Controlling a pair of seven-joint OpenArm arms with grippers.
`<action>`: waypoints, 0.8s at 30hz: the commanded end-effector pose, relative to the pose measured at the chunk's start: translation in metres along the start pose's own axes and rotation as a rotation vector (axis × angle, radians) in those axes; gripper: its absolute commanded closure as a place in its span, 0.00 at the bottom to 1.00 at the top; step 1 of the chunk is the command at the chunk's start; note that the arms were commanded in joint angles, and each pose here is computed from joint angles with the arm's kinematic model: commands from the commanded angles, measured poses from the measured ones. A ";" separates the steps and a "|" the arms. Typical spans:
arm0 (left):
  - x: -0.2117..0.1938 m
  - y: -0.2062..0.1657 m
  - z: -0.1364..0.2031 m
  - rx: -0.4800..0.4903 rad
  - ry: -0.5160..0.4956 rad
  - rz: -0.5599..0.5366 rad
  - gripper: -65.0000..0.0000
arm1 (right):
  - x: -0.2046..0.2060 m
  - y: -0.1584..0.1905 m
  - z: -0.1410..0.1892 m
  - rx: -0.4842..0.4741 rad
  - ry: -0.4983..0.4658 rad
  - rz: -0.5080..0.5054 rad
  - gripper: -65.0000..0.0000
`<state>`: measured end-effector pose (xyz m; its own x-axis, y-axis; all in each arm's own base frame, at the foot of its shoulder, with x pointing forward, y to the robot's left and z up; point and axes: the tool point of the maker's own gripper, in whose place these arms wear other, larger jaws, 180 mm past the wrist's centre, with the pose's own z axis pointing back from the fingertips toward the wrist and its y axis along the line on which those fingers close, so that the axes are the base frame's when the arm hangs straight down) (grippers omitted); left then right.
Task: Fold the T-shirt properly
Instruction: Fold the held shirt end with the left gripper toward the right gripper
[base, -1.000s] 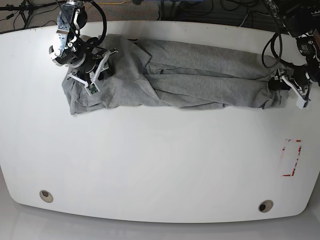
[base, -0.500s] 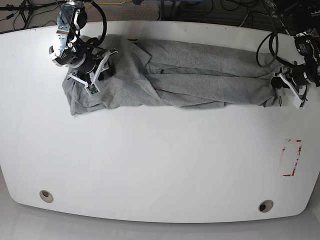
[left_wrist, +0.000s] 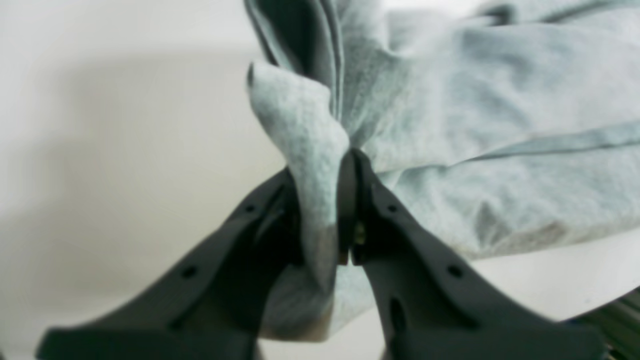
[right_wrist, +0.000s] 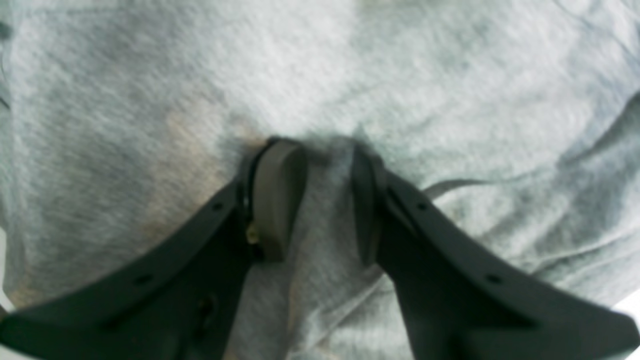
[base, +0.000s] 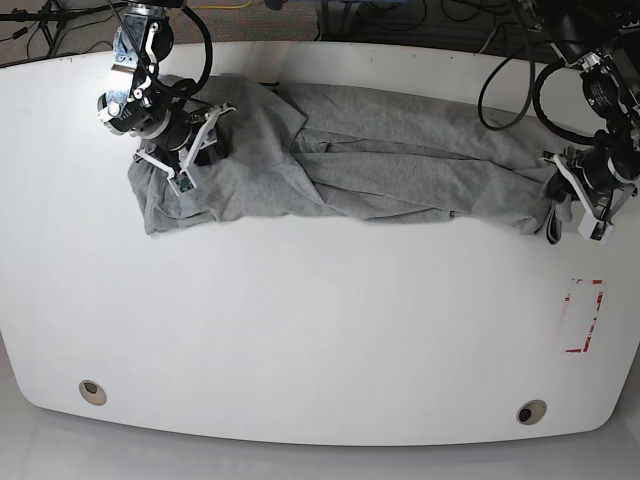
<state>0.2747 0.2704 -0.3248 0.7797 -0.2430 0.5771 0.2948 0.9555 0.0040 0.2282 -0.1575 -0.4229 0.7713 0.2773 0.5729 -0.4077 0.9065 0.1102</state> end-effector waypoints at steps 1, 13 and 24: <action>0.040 -0.025 0.013 -0.008 -0.102 -0.146 0.96 | -0.004 -0.001 0.000 -0.006 0.009 0.003 0.70; 0.066 -0.149 -0.004 -0.340 -0.176 -0.350 0.96 | -0.005 0.000 0.000 -0.004 0.012 0.003 0.70; 0.076 -0.214 -0.019 -0.476 -0.197 -0.351 0.95 | -0.005 0.000 0.000 -0.004 0.012 0.003 0.70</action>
<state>0.2758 0.0520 -0.3047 0.5169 -0.4527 0.7266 0.7558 0.6399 -0.1390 0.2282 -0.1550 -0.4236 0.7654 0.2641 0.5869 -0.4048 0.9065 0.1200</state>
